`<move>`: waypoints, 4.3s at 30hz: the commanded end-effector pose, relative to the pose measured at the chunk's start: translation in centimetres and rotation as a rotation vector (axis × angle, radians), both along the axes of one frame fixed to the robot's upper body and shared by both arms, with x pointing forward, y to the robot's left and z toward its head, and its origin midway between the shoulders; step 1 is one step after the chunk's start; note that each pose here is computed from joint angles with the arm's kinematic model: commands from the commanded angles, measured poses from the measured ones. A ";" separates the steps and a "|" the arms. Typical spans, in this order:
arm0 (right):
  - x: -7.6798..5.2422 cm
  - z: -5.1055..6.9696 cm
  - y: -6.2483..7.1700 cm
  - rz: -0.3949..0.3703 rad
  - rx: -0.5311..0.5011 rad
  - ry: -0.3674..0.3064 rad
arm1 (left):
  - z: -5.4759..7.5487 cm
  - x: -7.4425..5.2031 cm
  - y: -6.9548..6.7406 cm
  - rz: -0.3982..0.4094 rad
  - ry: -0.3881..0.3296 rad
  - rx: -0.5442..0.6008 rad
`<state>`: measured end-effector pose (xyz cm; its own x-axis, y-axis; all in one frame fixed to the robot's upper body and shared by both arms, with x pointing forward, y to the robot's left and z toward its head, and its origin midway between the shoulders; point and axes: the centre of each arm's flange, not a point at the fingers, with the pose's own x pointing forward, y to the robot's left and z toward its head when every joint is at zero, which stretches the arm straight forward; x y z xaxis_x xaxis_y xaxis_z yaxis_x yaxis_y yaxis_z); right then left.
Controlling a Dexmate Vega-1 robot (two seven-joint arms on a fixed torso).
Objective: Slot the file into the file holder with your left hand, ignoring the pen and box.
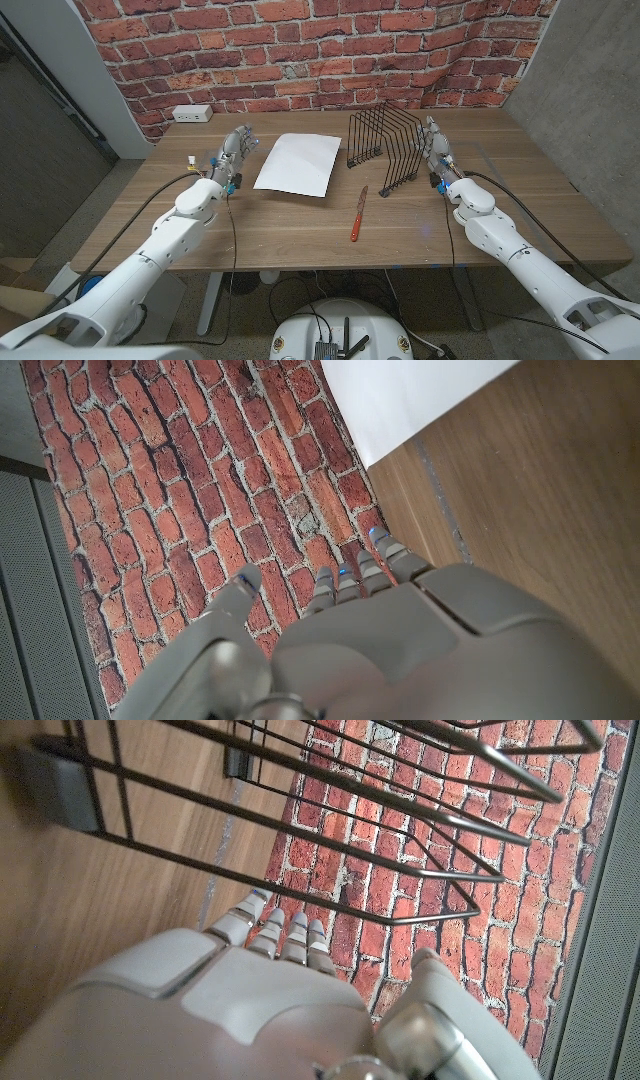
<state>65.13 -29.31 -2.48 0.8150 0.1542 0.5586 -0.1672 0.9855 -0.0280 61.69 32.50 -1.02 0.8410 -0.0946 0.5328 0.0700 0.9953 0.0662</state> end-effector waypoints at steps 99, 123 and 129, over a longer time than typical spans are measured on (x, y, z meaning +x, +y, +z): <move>-0.3 -0.3 -1.1 -0.052 0.034 -0.034 | 9.1 1.8 5.5 -0.155 0.765 0.092; -0.8 -0.7 -1.0 -0.074 0.049 -0.037 | 9.1 3.1 5.9 -0.210 0.839 0.117; -1.0 -0.8 -1.0 -0.076 0.052 -0.037 | 9.0 3.1 5.9 -0.218 0.852 0.121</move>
<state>64.43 -30.33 -3.12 0.8023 0.0704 0.5928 -0.0973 0.9952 0.0134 64.67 38.31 8.03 0.9189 -0.2929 -0.2642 0.3073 0.9515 0.0140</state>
